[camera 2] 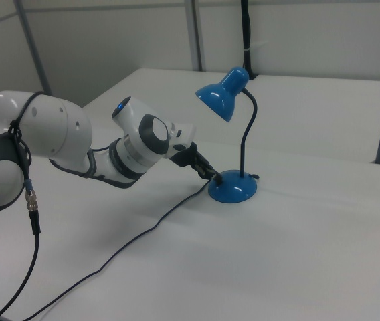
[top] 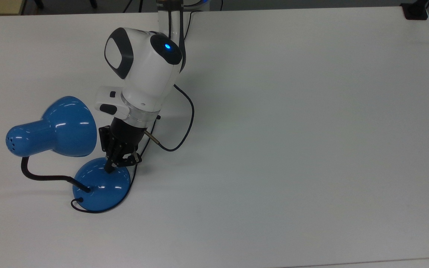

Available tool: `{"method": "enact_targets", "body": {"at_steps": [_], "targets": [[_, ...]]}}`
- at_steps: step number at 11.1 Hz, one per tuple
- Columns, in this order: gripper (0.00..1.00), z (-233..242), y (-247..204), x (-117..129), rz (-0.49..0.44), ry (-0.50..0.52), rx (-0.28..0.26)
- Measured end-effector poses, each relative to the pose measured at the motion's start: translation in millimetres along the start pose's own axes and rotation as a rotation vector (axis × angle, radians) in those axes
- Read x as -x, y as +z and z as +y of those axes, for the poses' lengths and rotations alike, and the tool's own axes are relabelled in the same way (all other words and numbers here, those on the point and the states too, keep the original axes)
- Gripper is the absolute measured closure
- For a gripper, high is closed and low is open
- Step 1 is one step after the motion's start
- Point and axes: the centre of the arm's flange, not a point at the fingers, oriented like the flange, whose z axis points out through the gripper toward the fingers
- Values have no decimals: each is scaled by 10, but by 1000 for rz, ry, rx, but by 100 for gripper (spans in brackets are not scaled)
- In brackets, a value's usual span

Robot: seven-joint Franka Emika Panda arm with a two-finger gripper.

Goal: Turn on the lamp
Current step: 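Press down on the switch on the lamp base with the gripper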

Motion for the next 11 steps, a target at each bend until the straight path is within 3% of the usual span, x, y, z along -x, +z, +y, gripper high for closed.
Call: {"method": "enact_targets", "body": {"at_steps": [11], "targets": [[99,-5,102,-26,16,-16,8]]}}
